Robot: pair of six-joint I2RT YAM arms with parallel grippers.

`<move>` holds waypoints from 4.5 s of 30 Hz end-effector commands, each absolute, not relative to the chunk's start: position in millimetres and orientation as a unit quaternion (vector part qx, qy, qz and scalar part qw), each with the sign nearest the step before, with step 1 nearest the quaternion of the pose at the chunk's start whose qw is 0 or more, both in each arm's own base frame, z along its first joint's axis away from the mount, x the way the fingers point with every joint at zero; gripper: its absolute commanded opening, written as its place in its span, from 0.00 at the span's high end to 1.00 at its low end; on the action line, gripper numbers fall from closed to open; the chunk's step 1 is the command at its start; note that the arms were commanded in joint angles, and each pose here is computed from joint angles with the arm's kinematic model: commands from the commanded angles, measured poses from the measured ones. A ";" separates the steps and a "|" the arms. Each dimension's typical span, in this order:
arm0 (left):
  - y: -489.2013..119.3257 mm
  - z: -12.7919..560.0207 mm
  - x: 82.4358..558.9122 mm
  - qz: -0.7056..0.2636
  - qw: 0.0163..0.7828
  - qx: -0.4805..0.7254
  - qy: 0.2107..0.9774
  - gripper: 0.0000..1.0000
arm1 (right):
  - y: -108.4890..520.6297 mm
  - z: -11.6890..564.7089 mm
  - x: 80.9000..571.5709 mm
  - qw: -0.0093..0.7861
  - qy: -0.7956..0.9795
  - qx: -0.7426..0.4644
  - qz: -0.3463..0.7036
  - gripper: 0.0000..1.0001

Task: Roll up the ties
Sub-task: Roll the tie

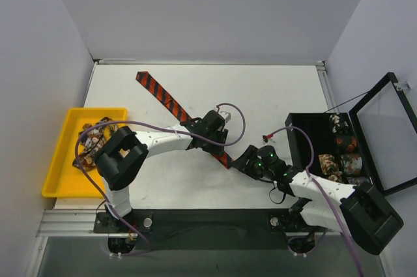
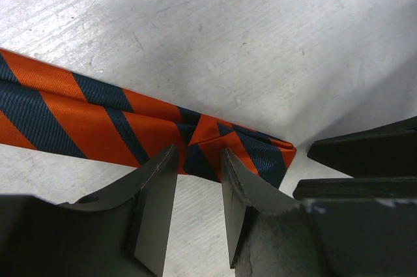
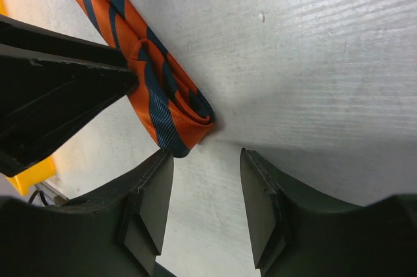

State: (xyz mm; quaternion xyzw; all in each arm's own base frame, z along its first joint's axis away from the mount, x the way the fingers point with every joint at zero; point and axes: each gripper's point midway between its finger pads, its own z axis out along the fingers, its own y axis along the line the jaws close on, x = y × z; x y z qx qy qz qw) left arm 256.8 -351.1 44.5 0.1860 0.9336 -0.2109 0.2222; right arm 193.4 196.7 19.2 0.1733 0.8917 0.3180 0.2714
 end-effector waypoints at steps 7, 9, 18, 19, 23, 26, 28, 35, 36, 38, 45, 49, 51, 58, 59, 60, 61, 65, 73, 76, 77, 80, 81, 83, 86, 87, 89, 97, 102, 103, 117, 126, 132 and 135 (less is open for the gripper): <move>-349.6 39.8 264.9 -0.191 0.233 0.191 0.934 0.61 | 205.5 14.6 200.8 0.263 0.881 0.200 0.339 0.57; -347.7 37.5 263.5 -0.189 0.230 0.190 0.936 0.61 | 207.4 13.2 199.8 0.258 0.881 0.201 0.343 0.57; -344.9 28.2 260.4 -0.183 0.220 0.186 0.940 0.62 | 215.8 6.5 201.9 0.242 0.878 0.211 0.355 0.59; -345.4 27.2 259.9 -0.184 0.218 0.185 0.940 0.62 | 215.6 4.8 200.8 0.241 0.878 0.211 0.355 0.59; -344.4 22.0 257.4 -0.182 0.209 0.180 0.944 0.62 | 214.3 -1.8 200.8 0.238 0.878 0.220 0.352 0.62; -344.0 18.8 256.0 -0.182 0.205 0.177 0.945 0.62 | 213.7 -6.5 199.2 0.234 0.878 0.224 0.352 0.67; -344.7 18.4 255.0 -0.184 0.202 0.176 0.946 0.62 | 212.6 -8.0 200.2 0.235 0.878 0.226 0.350 0.71; -349.8 16.5 251.2 -0.194 0.185 0.161 0.950 0.63 | 203.7 -5.5 202.6 0.238 0.882 0.216 0.344 1.00; -351.9 17.8 250.2 -0.199 0.182 0.160 0.950 0.63 | 202.3 -2.5 203.2 0.234 0.887 0.212 0.336 1.00; -358.5 28.6 253.4 -0.213 0.189 0.154 0.946 0.63 | 200.1 1.7 203.1 0.231 0.903 0.177 0.317 1.00; -371.5 84.9 275.6 -0.254 0.247 0.138 0.925 0.51 | 172.7 17.5 182.7 0.135 0.967 0.055 0.208 1.00; -359.3 101.7 294.0 -0.257 0.260 0.116 0.923 0.51 | 151.9 30.5 183.5 0.091 0.980 0.019 0.176 1.00; -348.4 105.8 302.1 -0.254 0.267 0.100 0.924 0.50 | 143.2 39.9 182.3 0.060 0.986 0.012 0.156 1.00; -321.6 108.8 332.8 -0.243 0.277 0.077 0.926 0.50 | 111.0 62.4 195.8 0.041 0.994 -0.003 0.105 1.00; -322.5 104.4 334.6 -0.241 0.273 0.077 0.928 0.50 | 109.5 64.0 197.6 0.044 0.994 -0.011 0.104 1.00; -324.0 103.8 336.3 -0.242 0.273 0.076 0.928 0.50 | 108.7 67.5 199.2 0.040 0.994 -0.013 0.099 1.00; -326.1 102.1 338.0 -0.242 0.273 0.071 0.928 0.50 | 108.2 68.5 199.3 0.037 0.994 -0.015 0.097 1.00; -331.3 89.7 351.3 -0.235 0.280 0.055 0.929 0.51 | 104.2 69.2 200.0 0.027 0.996 -0.027 0.085 1.00; -319.3 53.2 366.0 -0.203 0.267 0.003 0.942 0.55 | 89.3 66.7 201.7 0.037 0.998 -0.017 0.051 1.00; -316.9 43.5 364.3 -0.208 0.260 -0.012 0.943 0.55 | 90.0 60.6 197.6 0.048 0.997 0.006 0.060 1.00; -314.6 38.4 363.8 -0.204 0.255 -0.018 0.945 0.56 | 89.1 53.7 192.1 0.045 0.997 0.014 0.064 1.00; -309.7 28.4 363.3 -0.198 0.246 -0.035 0.948 0.57 | 88.7 51.2 185.1 0.049 0.996 0.025 0.069 1.00; -307.4 25.0 362.6 -0.195 0.242 -0.042 0.950 0.57 | 85.9 47.3 179.1 0.044 0.996 0.029 0.066 1.00; -301.4 16.4 361.6 -0.194 0.233 -0.063 0.951 0.59 | 84.0 49.4 180.2 0.061 0.995 0.043 0.070 1.00; -295.8 6.6 360.2 -0.194 0.223 -0.089 0.951 0.60 | 84.9 48.4 179.9 0.090 0.989 0.069 0.091 1.00; -293.1 3.8 360.8 -0.193 0.222 -0.096 0.951 0.60 | 81.8 47.9 181.0 0.098 0.987 0.083 0.094 1.00; -293.7 0.9 359.8 -0.202 0.213 -0.102 0.950 0.60 | 80.7 47.0 180.8 0.122 0.982 0.098 0.107 1.00; -302.0 14.6 371.1 -0.220 0.224 -0.104 0.944 0.60 | 82.5 37.3 167.7 0.127 0.973 0.139 0.132 1.00; -311.5 40.3 377.0 -0.249 0.245 -0.087 0.933 0.56 | 83.5 45.5 172.0 0.109 0.977 0.139 0.123 1.00; -312.3 45.1 377.3 -0.252 0.250 -0.083 0.931 0.55 | 82.8 45.7 169.1 0.097 0.980 0.132 0.115 1.00; -281.4 109.9 370.4 -0.210 0.302 -0.025 0.930 0.42 | 46.9 73.4 196.3 0.045 0.995 0.031 -0.079 1.00; -274.7 94.1 360.9 -0.198 0.282 -0.024 0.939 0.42 | 47.8 85.3 217.4 0.047 0.991 -0.047 -0.116 1.00; -275.1 94.6 400.1 -0.193 0.296 -0.035 0.935 0.42 | 47.5 86.9 221.1 0.063 0.989 -0.069 -0.111 1.00; -259.6 96.8 433.1 -0.159 0.316 -0.041 0.934 0.42 | 45.3 87.9 225.3 0.068 0.989 -0.071 -0.111 1.00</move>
